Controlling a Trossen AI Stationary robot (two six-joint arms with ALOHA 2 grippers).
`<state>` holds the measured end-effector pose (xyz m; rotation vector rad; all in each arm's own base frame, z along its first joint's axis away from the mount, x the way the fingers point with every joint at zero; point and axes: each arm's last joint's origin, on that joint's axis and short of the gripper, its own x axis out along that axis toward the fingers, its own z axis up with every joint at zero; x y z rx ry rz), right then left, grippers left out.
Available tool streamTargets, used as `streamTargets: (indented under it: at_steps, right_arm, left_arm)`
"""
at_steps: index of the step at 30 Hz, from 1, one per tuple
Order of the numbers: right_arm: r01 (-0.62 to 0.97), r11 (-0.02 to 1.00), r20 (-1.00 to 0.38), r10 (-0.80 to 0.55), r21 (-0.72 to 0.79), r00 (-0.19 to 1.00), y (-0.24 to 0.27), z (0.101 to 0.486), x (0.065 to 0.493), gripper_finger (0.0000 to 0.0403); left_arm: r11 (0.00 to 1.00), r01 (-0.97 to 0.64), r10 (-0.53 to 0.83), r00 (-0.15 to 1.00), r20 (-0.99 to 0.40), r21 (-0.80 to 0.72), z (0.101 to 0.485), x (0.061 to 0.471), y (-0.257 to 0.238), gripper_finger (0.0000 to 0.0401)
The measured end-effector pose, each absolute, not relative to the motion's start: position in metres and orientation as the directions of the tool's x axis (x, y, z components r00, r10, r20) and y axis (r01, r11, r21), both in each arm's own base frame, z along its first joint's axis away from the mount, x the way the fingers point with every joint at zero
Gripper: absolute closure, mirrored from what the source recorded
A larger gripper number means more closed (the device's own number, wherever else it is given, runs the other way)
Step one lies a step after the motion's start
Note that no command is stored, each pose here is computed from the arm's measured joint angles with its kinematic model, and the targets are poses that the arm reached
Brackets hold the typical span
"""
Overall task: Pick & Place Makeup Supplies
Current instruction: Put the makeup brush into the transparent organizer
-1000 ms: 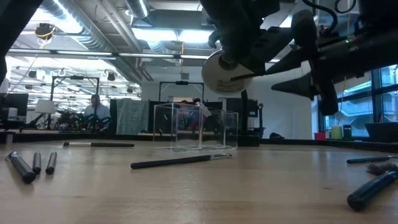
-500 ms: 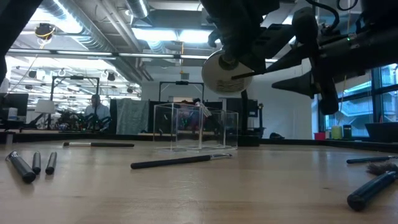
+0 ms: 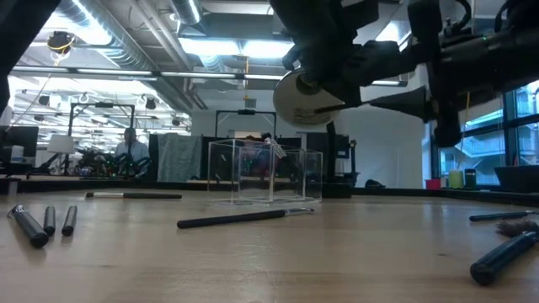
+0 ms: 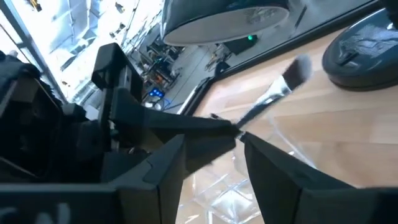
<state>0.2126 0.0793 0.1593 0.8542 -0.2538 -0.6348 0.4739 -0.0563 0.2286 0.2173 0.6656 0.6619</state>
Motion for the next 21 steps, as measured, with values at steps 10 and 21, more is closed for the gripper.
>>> streamTargets:
  at_steps: [10, 21]
  right_arm:
    - [0.463, 0.446, -0.053, -0.674, 0.766, 0.737, 0.065, 0.151, 0.210, 0.0259]
    - [0.479, 0.471, -0.044, -0.678, 0.740, 0.734, 0.064, 0.153, 0.210, 0.0301]
  left_arm:
    - [0.793, -0.504, 0.609, 0.627, -0.486, 0.343, 0.232, 0.477, -0.057, 0.0370]
    - [0.830, -0.471, 0.556, 0.655, -0.512, 0.299, 0.232, 0.480, -0.052, 0.0370]
